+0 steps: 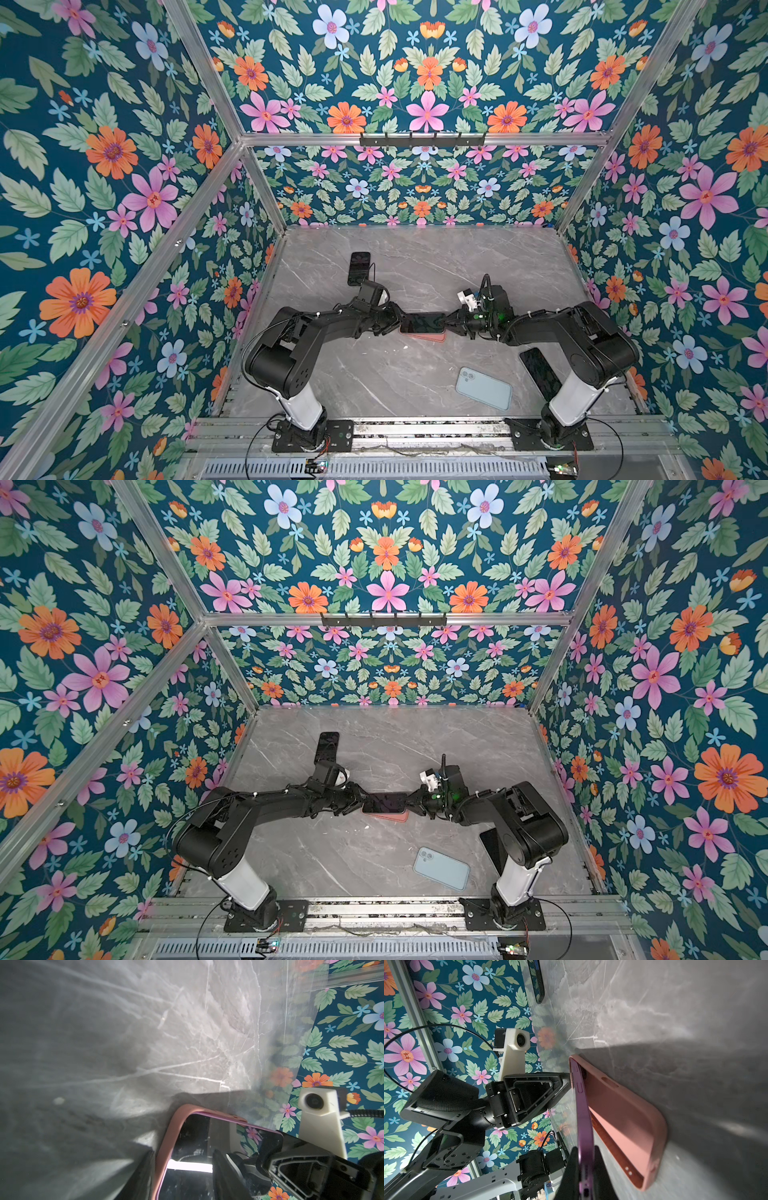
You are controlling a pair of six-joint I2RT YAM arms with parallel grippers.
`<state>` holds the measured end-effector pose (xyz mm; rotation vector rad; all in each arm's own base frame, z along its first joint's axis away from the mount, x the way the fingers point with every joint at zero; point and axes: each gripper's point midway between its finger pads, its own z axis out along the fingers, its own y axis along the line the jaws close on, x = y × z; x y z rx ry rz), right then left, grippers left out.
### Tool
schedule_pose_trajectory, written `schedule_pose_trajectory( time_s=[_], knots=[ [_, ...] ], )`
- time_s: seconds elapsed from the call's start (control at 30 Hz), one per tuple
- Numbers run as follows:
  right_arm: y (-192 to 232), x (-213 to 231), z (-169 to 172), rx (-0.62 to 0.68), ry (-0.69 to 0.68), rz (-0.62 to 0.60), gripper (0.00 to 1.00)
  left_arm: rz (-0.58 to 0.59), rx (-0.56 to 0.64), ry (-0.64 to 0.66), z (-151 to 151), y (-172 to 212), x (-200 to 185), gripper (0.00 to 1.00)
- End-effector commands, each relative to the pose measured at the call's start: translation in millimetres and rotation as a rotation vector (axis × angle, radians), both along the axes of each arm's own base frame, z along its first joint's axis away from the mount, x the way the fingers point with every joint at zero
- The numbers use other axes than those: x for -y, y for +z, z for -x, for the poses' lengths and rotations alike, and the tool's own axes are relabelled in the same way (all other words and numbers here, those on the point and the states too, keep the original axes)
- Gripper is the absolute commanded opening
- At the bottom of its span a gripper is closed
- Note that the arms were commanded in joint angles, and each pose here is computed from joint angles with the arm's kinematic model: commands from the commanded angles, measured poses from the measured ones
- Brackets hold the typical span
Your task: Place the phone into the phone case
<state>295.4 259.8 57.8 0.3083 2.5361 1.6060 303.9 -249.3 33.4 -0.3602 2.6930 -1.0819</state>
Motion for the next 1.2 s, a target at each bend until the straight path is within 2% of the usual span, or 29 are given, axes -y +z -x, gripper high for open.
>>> schedule_pose_trajectory(
  time_s=[0.0,0.67,0.97,1.17],
  knots=[
    [-23,8,7,-0.073,-0.027,0.079,0.0,-0.016,-0.023,0.003,4,-6,-2,0.47],
    [-52,8,18,-0.147,0.011,0.151,0.0,0.007,-0.018,-0.018,8,-3,10,0.47],
    [-60,2,24,-0.155,0.034,0.181,0.0,0.005,-0.021,-0.022,13,-4,13,0.39],
    [-61,-2,28,-0.149,0.049,0.194,0.03,0.001,-0.019,-0.017,16,-3,11,0.38]
  ],
)
